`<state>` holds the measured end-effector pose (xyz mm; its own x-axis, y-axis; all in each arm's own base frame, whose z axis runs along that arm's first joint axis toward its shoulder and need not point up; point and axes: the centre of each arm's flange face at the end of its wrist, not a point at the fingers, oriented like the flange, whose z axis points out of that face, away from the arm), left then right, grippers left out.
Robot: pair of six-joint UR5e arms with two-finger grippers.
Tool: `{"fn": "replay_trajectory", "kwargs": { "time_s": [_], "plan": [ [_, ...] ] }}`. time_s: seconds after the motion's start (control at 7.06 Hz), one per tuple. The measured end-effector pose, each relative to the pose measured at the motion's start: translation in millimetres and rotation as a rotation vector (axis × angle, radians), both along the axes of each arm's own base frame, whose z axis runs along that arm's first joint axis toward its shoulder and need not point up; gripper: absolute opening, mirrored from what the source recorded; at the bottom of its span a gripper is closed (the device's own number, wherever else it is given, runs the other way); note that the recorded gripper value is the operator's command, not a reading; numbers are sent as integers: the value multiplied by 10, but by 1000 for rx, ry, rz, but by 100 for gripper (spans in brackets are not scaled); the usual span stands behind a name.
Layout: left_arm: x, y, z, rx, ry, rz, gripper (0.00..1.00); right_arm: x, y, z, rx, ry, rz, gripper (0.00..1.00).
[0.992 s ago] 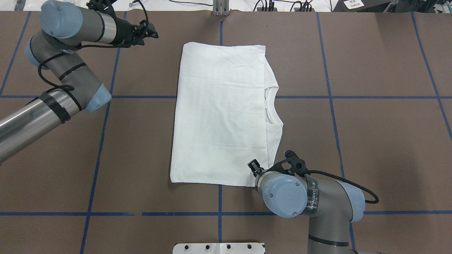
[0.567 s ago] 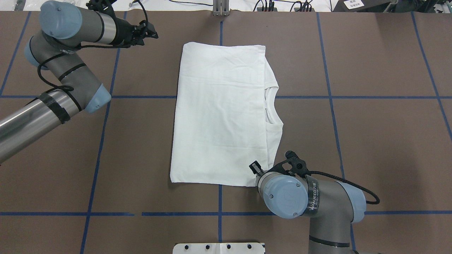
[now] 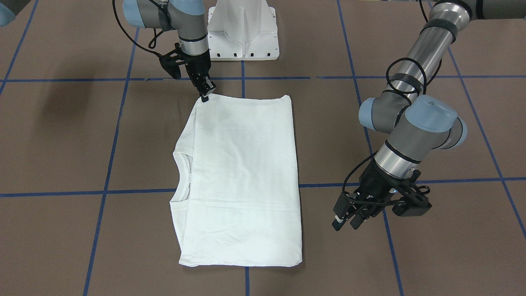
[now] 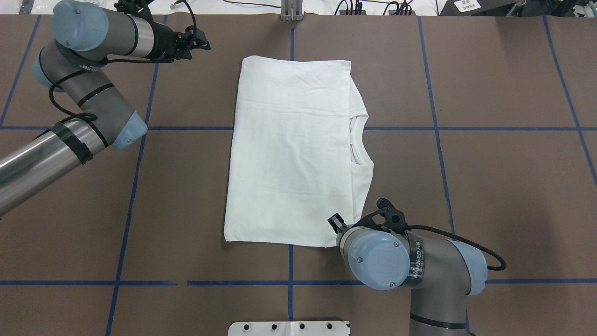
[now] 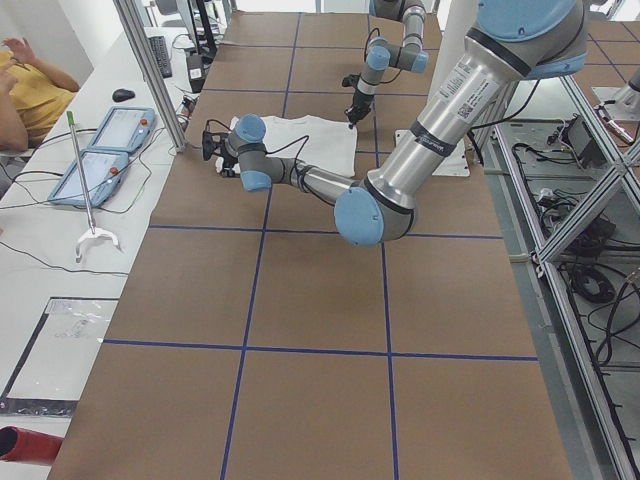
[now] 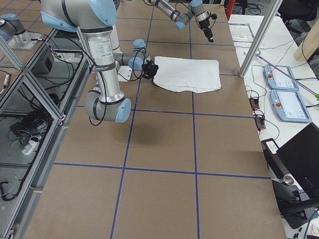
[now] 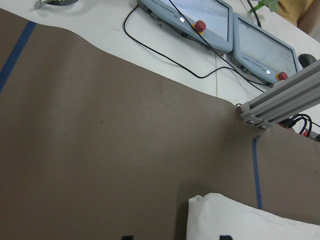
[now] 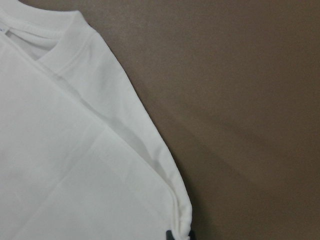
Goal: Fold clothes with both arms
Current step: 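Move the left gripper to the shirt edge nearest the robot beside the right gripper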
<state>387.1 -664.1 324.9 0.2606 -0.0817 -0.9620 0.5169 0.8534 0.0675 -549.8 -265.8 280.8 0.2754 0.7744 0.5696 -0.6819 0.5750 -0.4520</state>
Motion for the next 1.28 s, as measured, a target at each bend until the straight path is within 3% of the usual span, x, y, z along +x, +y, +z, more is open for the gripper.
{"fn": "replay_trajectory", "kwargs": {
  "time_s": [0.14, 0.28, 0.71, 0.85, 1.28],
  "plan": [
    [12, 185, -45, -20, 37, 7, 65, 101, 23, -71, 0, -7, -2, 0],
    [65, 559, -92, -53, 97, 28, 64, 202, 52, -118, 1, -19, -4, 0],
    [342, 2213, -190, -203, 259, 131, 64, 289, 132, -146, 3, -30, -19, 0],
    [554, 2683, -207, -267, 264, 143, 64, 282, 156, -146, 4, -30, -25, 0],
    [1211, 3805, -15, -393, 150, 147, 64, 271, 185, -151, 6, -30, -34, 0]
  ]
}}
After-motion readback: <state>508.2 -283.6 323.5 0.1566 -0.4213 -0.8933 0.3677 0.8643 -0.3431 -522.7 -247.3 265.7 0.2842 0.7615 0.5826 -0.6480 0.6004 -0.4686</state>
